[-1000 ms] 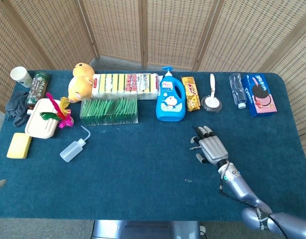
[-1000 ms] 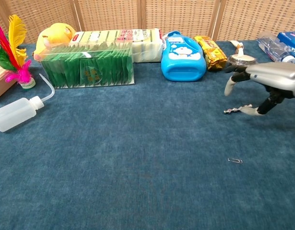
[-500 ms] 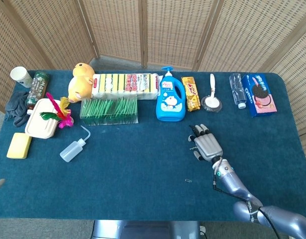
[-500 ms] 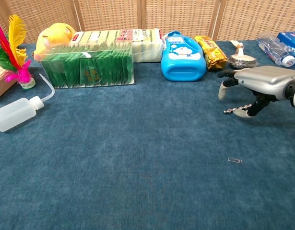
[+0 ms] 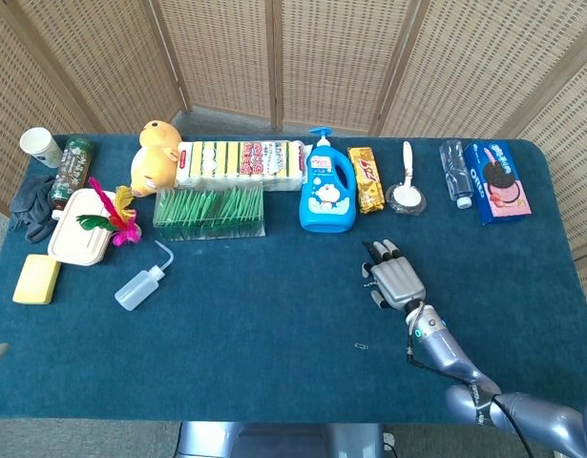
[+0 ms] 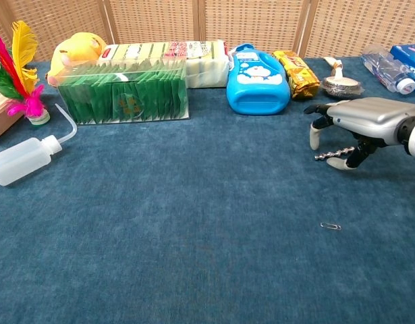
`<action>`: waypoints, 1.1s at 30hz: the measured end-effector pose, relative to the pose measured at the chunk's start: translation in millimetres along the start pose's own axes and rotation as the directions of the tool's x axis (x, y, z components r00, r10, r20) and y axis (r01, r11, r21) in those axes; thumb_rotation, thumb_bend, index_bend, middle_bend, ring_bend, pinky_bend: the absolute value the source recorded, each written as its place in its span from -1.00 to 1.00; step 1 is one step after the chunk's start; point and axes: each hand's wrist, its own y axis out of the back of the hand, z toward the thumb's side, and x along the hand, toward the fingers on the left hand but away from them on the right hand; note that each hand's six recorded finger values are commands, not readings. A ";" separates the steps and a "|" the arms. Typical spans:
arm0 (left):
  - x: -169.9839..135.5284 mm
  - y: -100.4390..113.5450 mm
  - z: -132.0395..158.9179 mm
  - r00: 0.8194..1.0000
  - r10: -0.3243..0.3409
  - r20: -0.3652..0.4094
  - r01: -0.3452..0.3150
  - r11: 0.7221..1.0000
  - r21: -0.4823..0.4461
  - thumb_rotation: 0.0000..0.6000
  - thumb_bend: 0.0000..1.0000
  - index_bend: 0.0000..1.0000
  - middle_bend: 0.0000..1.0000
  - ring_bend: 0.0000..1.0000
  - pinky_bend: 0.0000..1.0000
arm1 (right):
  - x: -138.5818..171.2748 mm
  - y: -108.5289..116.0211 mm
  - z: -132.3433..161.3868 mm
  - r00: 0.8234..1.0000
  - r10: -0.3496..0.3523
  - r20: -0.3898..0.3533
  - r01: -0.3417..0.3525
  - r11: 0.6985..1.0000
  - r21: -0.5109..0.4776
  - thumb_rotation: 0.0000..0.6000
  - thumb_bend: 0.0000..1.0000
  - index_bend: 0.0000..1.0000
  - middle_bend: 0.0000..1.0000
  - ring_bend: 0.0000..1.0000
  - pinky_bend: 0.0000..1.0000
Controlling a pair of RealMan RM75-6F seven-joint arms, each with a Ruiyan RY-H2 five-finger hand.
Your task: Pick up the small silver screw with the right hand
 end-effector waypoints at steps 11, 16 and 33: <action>0.1 -1.7 1.4 1.000 -0.007 0.003 0.007 1.000 0.000 1.00 -0.94 -1.00 -1.00 -1.00 -1.00 | -3.0 -4.2 -2.7 1.000 0.002 0.001 -0.002 1.000 -0.005 1.00 -0.16 -0.21 -1.00 -1.00 -1.00; 0.2 -1.6 0.9 1.000 -0.007 0.000 0.007 1.000 -0.002 1.00 -0.94 -1.00 -1.00 -1.00 -1.00 | -4.5 -3.9 -1.4 1.000 -0.003 -0.002 0.003 1.000 -0.012 1.00 -0.16 -0.19 -1.00 -1.00 -1.00; 0.3 -1.7 0.4 1.000 -0.011 0.000 0.011 1.000 -0.006 1.00 -0.94 -1.00 -1.00 -1.00 -1.00 | -7.8 -7.6 0.6 1.000 -0.005 -0.006 0.005 0.999 -0.034 1.00 -0.16 -0.15 -1.00 -1.00 -1.00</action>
